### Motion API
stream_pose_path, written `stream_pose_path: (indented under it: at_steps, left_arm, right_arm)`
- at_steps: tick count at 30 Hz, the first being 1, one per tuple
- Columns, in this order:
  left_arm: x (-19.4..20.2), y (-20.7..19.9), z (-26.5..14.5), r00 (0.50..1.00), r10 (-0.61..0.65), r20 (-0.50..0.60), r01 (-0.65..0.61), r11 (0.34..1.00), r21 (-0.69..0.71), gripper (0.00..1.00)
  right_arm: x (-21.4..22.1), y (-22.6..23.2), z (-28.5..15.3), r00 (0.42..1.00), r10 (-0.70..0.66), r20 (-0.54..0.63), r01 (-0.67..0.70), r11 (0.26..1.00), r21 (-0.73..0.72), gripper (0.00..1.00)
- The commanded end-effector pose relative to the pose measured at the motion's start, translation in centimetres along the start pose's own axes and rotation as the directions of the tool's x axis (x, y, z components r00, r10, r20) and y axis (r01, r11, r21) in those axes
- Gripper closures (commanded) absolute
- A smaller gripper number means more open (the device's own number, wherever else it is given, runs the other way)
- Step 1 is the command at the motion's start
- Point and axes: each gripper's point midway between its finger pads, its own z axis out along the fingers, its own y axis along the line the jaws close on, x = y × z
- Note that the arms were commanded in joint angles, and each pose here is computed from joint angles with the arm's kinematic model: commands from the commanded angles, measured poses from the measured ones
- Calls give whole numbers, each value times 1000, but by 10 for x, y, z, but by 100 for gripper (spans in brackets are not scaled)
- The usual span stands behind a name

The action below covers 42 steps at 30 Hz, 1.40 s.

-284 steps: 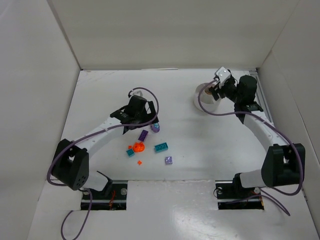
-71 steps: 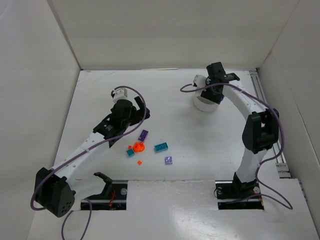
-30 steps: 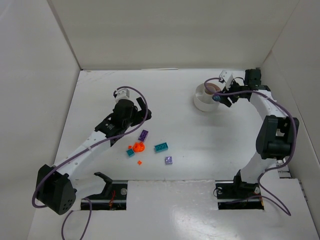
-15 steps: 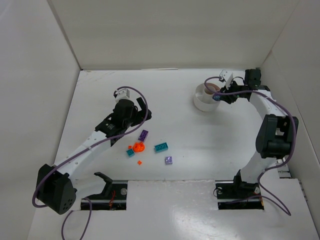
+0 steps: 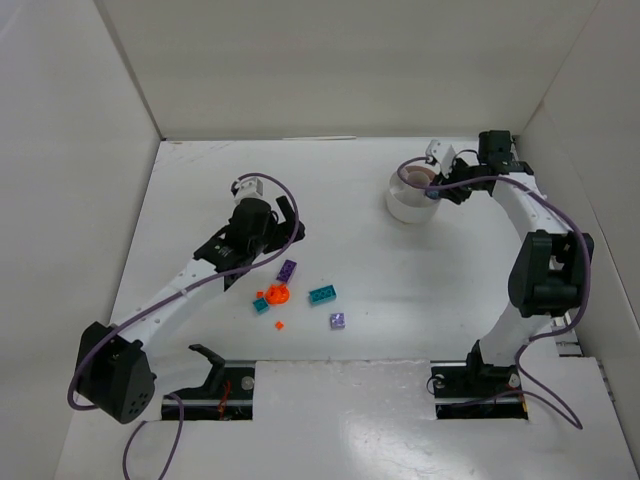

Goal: Sort the legos into containers by color

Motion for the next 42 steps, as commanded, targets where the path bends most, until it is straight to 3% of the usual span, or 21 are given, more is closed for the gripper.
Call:
stream_pose_path:
  at_steps: [1,7,10,15,18,26,29,30,33,36,42]
  left_arm:
    - [-15,-12,0,999,8,36,-10,999,39,0]
    - [-13,-14,2,1000,9,30,-10,999,46,0]
    - [-11,-12,4,1000,20,24,-21,999,40,0]
    - [-11,-12,4,1000,20,24,-21,999,40,0]
    - [-10,-13,4,1000,20,18,-21,999,47,0]
    - [-10,-13,4,999,38,19,-39,998,47,0]
    - [-9,-17,7,999,38,12,-38,997,67,0]
    - [-9,-17,7,999,47,13,-47,997,67,0]
    - [-10,-18,8,999,47,13,-48,997,67,0]
    - [-9,-18,12,999,49,3,-49,997,59,0]
    - [-7,-16,16,998,61,-10,-61,997,48,0]
  right_arm:
    - [-12,-8,-5,997,-67,-45,68,997,29,91]
    - [-34,-5,-9,989,-139,-50,142,989,52,92]
    - [-40,-14,-15,998,-61,-31,64,994,90,92]
    - [-55,-1,-6,993,-42,111,38,999,36,94]
    - [-63,-2,-13,990,-45,131,39,998,46,94]
    - [-52,-13,-34,970,-236,-56,241,966,100,96]
    - [-55,-7,-30,900,-428,-78,433,899,63,96]
    - [-58,0,-28,844,-530,-84,534,845,27,99]
    - [-68,6,-25,756,-644,-121,646,763,-24,100]
    - [-76,8,-25,687,-716,-123,717,695,-44,100]
    - [-71,6,-33,610,-777,-156,774,627,-94,100]
